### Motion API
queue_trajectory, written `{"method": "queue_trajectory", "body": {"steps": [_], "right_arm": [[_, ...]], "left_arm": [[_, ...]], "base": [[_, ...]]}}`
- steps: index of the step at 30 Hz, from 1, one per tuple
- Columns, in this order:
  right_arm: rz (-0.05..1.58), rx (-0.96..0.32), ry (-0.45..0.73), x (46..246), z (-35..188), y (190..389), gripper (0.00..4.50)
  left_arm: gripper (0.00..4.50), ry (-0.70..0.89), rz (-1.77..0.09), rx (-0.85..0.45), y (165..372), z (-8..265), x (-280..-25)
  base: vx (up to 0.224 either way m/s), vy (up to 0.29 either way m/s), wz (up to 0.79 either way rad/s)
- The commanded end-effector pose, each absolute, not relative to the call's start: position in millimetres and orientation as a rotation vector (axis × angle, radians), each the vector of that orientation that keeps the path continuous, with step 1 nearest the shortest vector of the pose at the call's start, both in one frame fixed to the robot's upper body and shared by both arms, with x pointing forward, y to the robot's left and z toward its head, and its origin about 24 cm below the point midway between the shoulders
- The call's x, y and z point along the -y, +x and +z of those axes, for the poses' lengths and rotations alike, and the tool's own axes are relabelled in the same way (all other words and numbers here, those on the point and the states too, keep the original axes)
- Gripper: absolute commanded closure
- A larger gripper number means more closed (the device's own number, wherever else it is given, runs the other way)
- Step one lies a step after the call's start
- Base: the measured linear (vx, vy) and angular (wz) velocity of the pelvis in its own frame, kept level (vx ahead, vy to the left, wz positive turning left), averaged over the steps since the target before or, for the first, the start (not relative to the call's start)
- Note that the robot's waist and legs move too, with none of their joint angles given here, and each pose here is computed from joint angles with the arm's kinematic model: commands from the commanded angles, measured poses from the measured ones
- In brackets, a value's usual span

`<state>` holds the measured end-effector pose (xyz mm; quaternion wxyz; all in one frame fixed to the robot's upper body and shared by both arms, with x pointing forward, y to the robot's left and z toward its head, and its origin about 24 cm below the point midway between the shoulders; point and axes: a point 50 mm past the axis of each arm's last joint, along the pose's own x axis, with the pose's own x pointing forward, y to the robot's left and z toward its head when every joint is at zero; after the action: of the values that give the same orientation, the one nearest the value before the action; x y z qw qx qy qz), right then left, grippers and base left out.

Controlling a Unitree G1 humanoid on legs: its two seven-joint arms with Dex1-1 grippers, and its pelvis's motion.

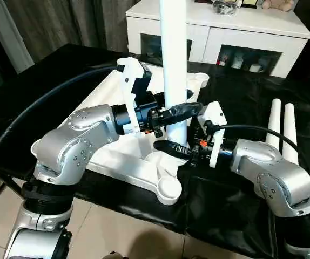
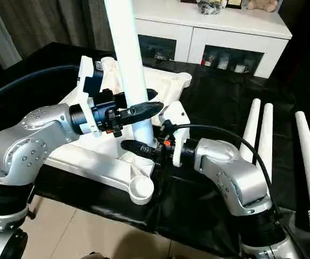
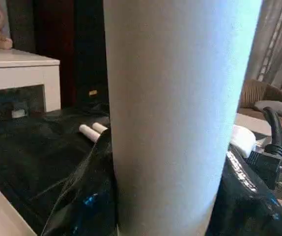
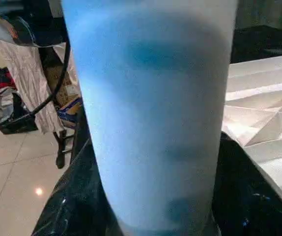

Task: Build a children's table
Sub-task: Pick table leg

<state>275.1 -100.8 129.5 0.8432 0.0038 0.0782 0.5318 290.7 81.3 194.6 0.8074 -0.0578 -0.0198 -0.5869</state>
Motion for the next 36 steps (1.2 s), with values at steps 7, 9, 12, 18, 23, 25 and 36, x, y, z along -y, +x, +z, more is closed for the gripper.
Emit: {"method": "queue_trajectory", "body": {"steps": [7, 9, 12, 18, 23, 25, 36], "right_arm": [[0.824, -0.06, 0.007, 109.2, 138, 303.0, 2.47], [0.766, -0.033, 0.001, 108.8, 140, 307.9, 2.52], [0.674, 0.025, -0.013, 103.5, 146, 314.6, 2.54], [0.6, 0.064, -0.128, 92.5, 145, 320.0, 2.55], [0.567, 0.094, -0.184, 87.5, 145, 321.8, 2.56], [0.567, 0.106, -0.208, 85.4, 145, 322.0, 2.56], [0.561, 0.122, -0.217, 83.3, 142, 322.8, 2.56]], "left_arm": [[1.87, -0.183, -0.922, 0.024, 320, 192, -86], [1.66, -0.199, -0.869, 0.019, 323, 191, -84], [1.4, -0.292, -0.716, -0.019, 331, 185, -78], [1.01, -0.353, -0.6, -0.01, 337, 184, -67], [0.71, -0.377, -0.542, -0.02, 340, 185, -68], [0.71, -0.399, -0.51, -0.029, 342, 184, -70], [1.53, -0.449, -0.512, -0.013, 341, 188, -72]], "base": [[0.0, 0.0, 0.0], [0.0, 0.0, 0.0], [0.0, 0.0, 0.0], [0.0, 0.0, 0.0], [0.0, 0.0, 0.0], [0.0, 0.0, 0.0], [0.0, 0.0, 0.0]]}}
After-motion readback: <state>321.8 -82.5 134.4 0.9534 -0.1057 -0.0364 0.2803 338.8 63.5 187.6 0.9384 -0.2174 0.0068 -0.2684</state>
